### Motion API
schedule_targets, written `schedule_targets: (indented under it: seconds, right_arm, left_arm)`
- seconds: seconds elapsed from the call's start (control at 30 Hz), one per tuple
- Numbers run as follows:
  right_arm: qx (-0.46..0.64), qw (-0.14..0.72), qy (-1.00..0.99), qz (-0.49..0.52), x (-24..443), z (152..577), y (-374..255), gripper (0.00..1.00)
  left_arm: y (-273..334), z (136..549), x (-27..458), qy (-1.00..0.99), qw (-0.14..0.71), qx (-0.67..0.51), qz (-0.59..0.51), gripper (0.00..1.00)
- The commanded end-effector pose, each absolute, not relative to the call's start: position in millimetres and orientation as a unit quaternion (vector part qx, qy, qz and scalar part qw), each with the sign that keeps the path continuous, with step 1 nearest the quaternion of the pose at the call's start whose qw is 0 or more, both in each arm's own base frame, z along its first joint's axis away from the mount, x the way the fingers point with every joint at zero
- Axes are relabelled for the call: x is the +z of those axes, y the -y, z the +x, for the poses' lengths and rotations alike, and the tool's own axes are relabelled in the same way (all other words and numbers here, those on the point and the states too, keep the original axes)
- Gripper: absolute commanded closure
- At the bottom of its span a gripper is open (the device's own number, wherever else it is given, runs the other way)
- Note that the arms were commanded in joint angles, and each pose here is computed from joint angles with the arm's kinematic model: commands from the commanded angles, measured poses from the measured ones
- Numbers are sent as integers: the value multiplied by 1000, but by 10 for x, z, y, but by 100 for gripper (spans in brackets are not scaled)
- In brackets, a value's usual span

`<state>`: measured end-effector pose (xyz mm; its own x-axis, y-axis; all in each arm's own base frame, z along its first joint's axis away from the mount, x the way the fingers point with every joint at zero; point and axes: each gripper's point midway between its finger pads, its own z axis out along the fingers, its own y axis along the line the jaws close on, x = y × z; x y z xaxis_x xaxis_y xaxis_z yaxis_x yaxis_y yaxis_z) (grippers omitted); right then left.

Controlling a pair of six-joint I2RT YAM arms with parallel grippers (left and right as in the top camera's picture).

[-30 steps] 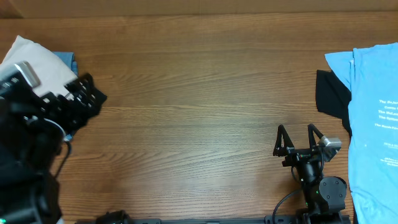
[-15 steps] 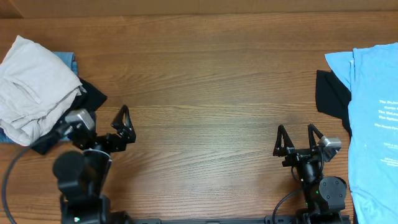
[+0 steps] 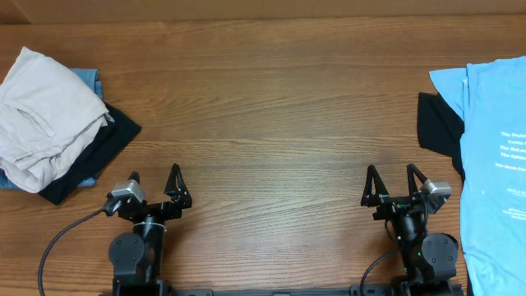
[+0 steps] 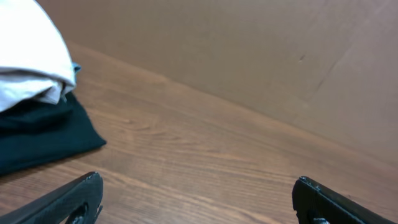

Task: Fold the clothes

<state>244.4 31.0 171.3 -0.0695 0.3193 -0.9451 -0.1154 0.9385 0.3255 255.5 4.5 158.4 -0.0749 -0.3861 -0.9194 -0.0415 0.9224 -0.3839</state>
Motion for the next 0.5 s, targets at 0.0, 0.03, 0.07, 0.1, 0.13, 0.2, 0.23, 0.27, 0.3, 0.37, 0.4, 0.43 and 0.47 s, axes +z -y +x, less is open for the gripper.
schedule_targets:
  seconds: [0.0,0.03,0.07,0.1,0.13,0.2,0.23,0.27,0.3,0.37,0.4,0.43,0.47]
  right_arm:
    - [158,680,-712,75,1693,2448,-294,0]
    - [158,680,-712,75,1694,2448,-294,0]
    - [158,680,-712,75,1693,2448,-294,0]
    - [158,680,-712,75,1693,2448,-294,0]
    - [158,680,-712,75,1693,2448,-294,0]
    - [158,680,-712,75,1693,2448,-294,0]
    - [158,680,-712,75,1693,2448,-294,0]
    - [158,680,-712,75,1693,2448,-294,0]
    - [158,680,-712,75,1693,2448,-294,0]
    - [158,680,-712,75,1693,2448,-294,0]
    - [158,680,-712,75,1694,2448,-294,0]
    - [158,680,-712,75,1694,2448,-294,0]
    - [158,680,-712,75,1694,2448,-294,0]
  left_arm:
    - [-96,2519,1579,-716,670,-119,-160,0]
    - [-98,2503,1537,-721,664,-117,-161,0]
    - [-108,2477,1471,-728,655,-113,-165,0]
    - [-106,2471,1499,-726,661,-106,-155,0]
    - [-106,2466,1523,-723,665,-106,-153,0]
    - [-104,2459,1565,-718,673,-102,-146,0]
    - [-95,2459,1563,-719,673,-100,-141,0]
    - [-86,2460,1564,-720,673,-98,-137,0]
    - [-86,2460,1564,-720,673,-98,-137,0]
    - [-85,2460,1564,-720,673,-99,-137,0]
    - [-87,2460,1564,-720,673,-98,-137,0]
    - [-88,2460,1564,-721,674,-94,-133,0]
    - [-87,2460,1565,-722,675,-86,-123,0]
